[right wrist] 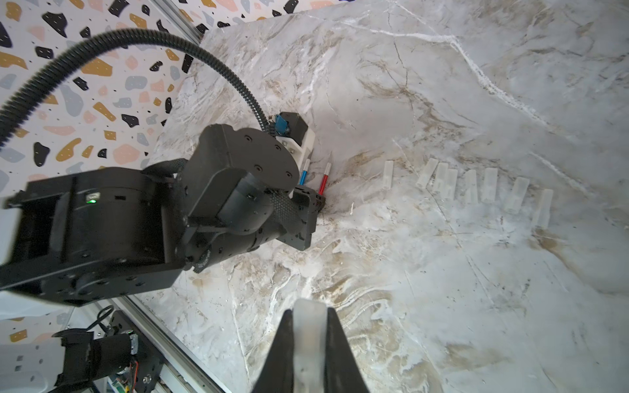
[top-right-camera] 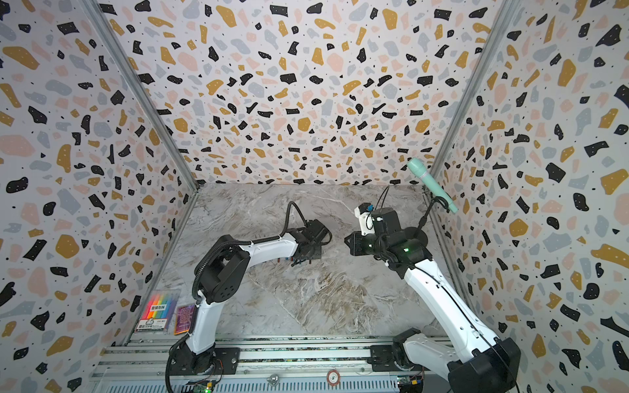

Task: Remove protective caps from carving knives
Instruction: Place the carving knife at the center of the board, then place the protective sleeve at the center of the board.

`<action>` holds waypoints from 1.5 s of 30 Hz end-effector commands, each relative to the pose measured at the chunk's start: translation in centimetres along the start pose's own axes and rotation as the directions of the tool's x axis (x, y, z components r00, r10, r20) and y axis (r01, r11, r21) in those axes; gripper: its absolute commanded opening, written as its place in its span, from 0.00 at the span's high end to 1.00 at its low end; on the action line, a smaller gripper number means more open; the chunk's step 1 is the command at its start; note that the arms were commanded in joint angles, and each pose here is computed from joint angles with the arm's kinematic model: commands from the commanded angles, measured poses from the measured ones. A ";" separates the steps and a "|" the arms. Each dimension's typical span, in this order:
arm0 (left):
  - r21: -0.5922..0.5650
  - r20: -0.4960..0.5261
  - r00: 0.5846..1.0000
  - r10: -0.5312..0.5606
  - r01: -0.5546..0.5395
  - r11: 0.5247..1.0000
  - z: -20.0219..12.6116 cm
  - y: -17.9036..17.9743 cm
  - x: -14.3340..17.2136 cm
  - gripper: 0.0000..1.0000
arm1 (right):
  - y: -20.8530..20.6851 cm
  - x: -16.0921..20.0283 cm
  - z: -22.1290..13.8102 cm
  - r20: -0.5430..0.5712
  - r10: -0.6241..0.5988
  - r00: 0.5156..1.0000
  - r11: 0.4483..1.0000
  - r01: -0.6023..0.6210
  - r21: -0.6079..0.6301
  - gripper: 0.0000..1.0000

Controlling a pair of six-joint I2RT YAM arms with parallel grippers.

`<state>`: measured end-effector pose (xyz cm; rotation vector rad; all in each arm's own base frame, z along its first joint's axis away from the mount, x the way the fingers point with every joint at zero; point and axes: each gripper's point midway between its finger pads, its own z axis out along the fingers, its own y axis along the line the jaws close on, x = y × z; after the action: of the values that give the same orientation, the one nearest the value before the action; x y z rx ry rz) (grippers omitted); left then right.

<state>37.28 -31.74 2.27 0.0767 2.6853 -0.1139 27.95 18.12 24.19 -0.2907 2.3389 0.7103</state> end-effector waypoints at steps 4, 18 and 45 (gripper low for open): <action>-0.015 0.068 0.998 0.014 -0.013 1.000 -4.1 0.2 -4.2 0.67 | -2.9 0.3 1.4 -0.101 -0.004 0.995 0.993 0.015 0.113 1.00; 0.054 0.480 0.877 -0.035 0.011 0.998 -24.5 2.7 -14.8 0.39 | -9.1 -2.0 11.6 -0.328 -0.010 0.945 0.900 0.151 0.410 1.00; -0.005 0.659 0.751 -0.043 0.062 0.998 -30.7 15.9 -4.3 0.06 | -13.0 0.7 22.3 -0.487 0.065 0.871 0.867 0.193 0.460 1.00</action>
<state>28.68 -13.57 30.34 -0.0359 1.9885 -0.1191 44.72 19.69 2.92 -0.3673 2.8716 -0.0383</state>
